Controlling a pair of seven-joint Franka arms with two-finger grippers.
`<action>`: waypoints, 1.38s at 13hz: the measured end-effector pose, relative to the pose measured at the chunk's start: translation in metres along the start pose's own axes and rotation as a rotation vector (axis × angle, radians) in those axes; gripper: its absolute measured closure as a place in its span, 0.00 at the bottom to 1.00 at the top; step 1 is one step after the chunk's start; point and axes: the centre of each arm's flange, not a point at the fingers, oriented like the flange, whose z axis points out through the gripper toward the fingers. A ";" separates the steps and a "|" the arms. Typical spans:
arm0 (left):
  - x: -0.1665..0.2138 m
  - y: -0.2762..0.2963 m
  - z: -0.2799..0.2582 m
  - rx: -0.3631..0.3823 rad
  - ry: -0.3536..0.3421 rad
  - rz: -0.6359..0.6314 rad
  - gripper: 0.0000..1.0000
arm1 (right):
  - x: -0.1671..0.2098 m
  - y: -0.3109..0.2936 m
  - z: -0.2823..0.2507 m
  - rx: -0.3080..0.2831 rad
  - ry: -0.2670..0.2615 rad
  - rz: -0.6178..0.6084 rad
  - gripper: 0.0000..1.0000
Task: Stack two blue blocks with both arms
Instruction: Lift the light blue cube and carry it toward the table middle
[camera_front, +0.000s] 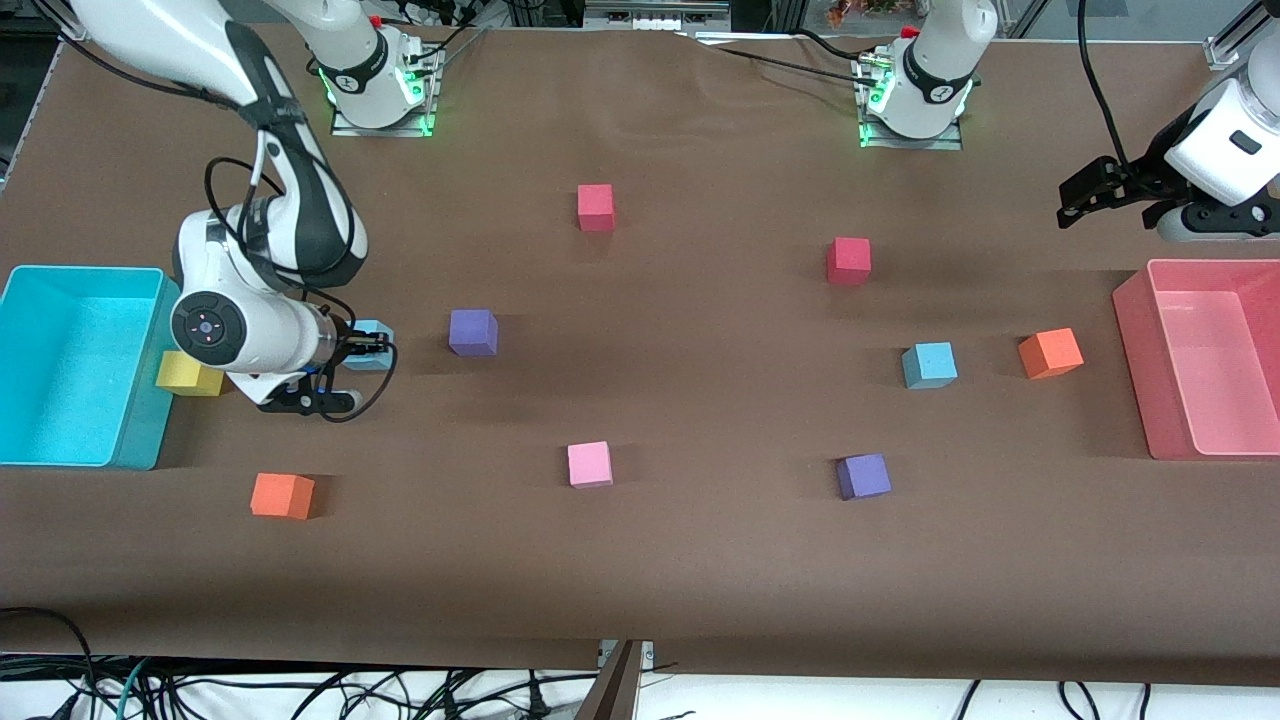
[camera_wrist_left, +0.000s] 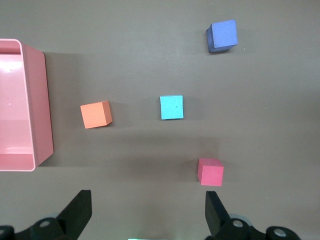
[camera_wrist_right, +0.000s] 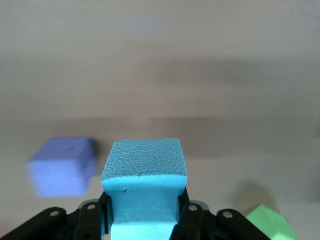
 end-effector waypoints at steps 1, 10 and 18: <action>0.000 -0.001 0.000 -0.001 0.000 -0.003 0.00 | -0.005 -0.030 -0.017 -0.012 -0.001 -0.014 0.50; 0.000 -0.002 -0.001 -0.001 0.002 -0.003 0.00 | -0.037 -0.310 0.029 0.002 -0.004 -0.027 0.50; 0.000 -0.002 -0.001 -0.001 0.002 -0.005 0.00 | -0.064 -0.407 0.114 0.086 0.030 -0.030 0.50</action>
